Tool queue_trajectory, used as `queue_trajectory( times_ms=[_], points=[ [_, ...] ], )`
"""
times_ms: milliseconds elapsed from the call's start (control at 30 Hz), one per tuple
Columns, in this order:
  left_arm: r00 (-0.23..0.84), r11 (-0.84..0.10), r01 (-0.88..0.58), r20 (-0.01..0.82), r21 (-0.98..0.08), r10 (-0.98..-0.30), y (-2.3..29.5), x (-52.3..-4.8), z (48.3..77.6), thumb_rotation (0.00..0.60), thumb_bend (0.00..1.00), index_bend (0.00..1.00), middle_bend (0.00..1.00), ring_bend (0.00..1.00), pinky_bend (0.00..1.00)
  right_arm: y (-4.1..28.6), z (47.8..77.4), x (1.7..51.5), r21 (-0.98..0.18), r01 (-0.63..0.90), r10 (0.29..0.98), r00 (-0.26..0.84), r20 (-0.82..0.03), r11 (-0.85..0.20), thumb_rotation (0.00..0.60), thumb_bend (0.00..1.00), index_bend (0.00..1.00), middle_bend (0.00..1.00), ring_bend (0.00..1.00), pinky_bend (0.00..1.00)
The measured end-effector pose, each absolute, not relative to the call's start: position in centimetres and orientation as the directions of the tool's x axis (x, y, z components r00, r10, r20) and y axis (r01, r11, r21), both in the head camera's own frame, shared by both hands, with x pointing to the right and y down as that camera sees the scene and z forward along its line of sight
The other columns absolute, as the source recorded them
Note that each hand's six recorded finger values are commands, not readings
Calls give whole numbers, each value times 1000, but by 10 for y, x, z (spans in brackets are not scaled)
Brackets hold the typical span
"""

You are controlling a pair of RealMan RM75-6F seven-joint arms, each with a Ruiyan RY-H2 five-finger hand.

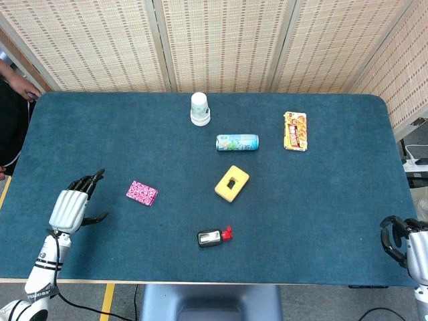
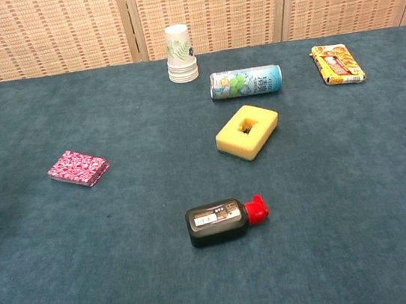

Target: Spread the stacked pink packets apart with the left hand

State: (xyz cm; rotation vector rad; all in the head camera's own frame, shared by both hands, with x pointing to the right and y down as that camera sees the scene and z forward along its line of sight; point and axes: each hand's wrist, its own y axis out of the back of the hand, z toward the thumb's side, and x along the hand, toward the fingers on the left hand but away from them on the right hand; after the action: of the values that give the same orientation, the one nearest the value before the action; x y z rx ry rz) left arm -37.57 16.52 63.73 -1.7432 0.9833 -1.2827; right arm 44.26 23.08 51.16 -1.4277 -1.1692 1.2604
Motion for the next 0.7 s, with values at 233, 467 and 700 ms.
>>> queue_trajectory(
  times_ms=[233,467,700],
  points=[
    [208,-427,-130,396,-895,-894,168,-373,635,600,159,0,187,177,283,234,508,442,-977,114,983,54,-175,-180,600,551,888,816,628,705],
    [216,-425,-124,394,-897,-893,162,-373,637,600,165,0,224,178,283,231,511,442,-977,113,983,49,-177,-181,600,551,888,816,628,705],
    [296,-418,-109,372,-902,-880,152,-361,643,600,167,0,372,281,332,230,517,440,-972,103,977,54,-205,-209,600,551,888,816,628,704]
  ],
)
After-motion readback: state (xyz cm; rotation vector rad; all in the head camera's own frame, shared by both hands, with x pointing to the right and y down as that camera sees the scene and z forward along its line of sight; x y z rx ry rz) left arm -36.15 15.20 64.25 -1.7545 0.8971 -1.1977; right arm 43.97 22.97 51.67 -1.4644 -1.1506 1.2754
